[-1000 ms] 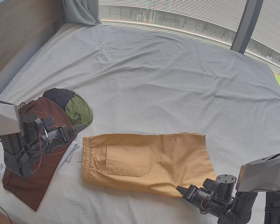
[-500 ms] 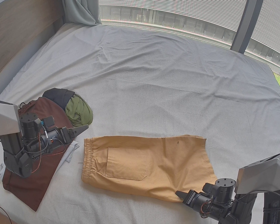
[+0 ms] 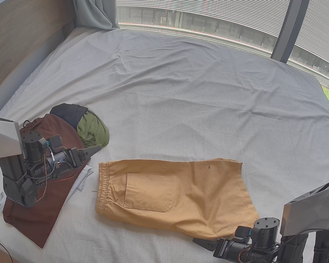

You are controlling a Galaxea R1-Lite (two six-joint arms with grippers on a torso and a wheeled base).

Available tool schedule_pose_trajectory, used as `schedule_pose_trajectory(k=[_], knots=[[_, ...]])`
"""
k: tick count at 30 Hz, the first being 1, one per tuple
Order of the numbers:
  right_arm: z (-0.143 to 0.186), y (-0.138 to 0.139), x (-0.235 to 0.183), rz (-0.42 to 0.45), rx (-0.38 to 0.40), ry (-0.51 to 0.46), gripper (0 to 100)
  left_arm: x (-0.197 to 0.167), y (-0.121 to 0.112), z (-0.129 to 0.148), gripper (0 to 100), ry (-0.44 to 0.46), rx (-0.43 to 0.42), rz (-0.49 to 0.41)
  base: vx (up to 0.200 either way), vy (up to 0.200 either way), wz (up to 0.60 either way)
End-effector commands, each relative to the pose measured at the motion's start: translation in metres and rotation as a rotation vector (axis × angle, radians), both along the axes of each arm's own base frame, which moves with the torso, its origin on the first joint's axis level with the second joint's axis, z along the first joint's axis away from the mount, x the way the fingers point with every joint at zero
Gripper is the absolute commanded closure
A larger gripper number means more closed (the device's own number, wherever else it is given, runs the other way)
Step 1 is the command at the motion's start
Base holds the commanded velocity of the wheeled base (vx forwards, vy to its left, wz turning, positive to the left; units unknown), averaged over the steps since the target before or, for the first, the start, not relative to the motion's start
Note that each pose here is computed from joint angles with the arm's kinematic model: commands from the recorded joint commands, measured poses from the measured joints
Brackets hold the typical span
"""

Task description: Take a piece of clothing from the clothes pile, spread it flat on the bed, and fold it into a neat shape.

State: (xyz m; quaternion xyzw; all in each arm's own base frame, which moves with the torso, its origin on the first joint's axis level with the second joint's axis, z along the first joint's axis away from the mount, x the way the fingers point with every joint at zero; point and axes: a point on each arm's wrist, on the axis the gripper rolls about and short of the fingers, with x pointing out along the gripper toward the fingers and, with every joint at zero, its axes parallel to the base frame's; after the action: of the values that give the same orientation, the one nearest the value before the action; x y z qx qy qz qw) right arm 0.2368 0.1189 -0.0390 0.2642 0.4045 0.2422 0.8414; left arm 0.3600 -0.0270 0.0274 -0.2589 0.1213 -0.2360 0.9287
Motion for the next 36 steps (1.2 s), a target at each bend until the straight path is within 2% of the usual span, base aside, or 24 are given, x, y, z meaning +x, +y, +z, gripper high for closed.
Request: schedule_pose_trajectory(k=[1, 10, 19, 20, 24, 25, 27, 31, 36], knots=[[0.029, 0.008, -0.018, 0.104, 0.058, -0.048, 0, 0.001, 0.001, 0.002, 0, -0.013, 0.0, 0.002, 0.0, 0.0, 0.0], [0.082, 0.013, -0.026, 0.156, 0.159, -0.23, 0, -0.001, 0.002, 0.002, 0, -0.014, 0.006, -0.016, 0.0, 0.0, 0.0], [0.109, 0.015, -0.012, 0.143, 0.215, -0.362, 0, -0.005, 0.001, 0.002, 0, -0.027, 0.045, -0.05, 0.0, 0.0, 0.0], [0.112, 0.011, -0.001, 0.114, 0.22, -0.394, 0, -0.008, 0.001, 0.003, 0, -0.026, 0.044, -0.071, 0.0, 0.0, 0.0], [0.118, 0.003, 0.015, 0.08, 0.199, -0.47, 0, -0.014, 0.001, 0.006, 0, -0.024, 0.043, -0.116, 0.0, 0.0, 0.0], [0.121, -0.005, 0.025, 0.056, 0.165, -0.529, 0, -0.02, 0.001, 0.009, 0, -0.019, 0.038, -0.147, 0.0, 0.0, 0.0], [0.122, -0.014, 0.028, 0.043, 0.127, -0.562, 0, -0.022, 0.003, 0.011, 0, -0.018, 0.033, -0.178, 0.0, 0.0, 0.0], [0.113, -0.019, 0.018, 0.045, 0.1, -0.517, 0, -0.024, 0.005, 0.01, 0, -0.016, 0.03, -0.207, 0.0, 0.0, 0.0], [0.114, -0.016, 0.02, 0.053, 0.104, -0.528, 0, -0.036, 0.003, 0.005, 0, 0.036, 0.006, -0.272, 0.0, 0.0, 0.0]])
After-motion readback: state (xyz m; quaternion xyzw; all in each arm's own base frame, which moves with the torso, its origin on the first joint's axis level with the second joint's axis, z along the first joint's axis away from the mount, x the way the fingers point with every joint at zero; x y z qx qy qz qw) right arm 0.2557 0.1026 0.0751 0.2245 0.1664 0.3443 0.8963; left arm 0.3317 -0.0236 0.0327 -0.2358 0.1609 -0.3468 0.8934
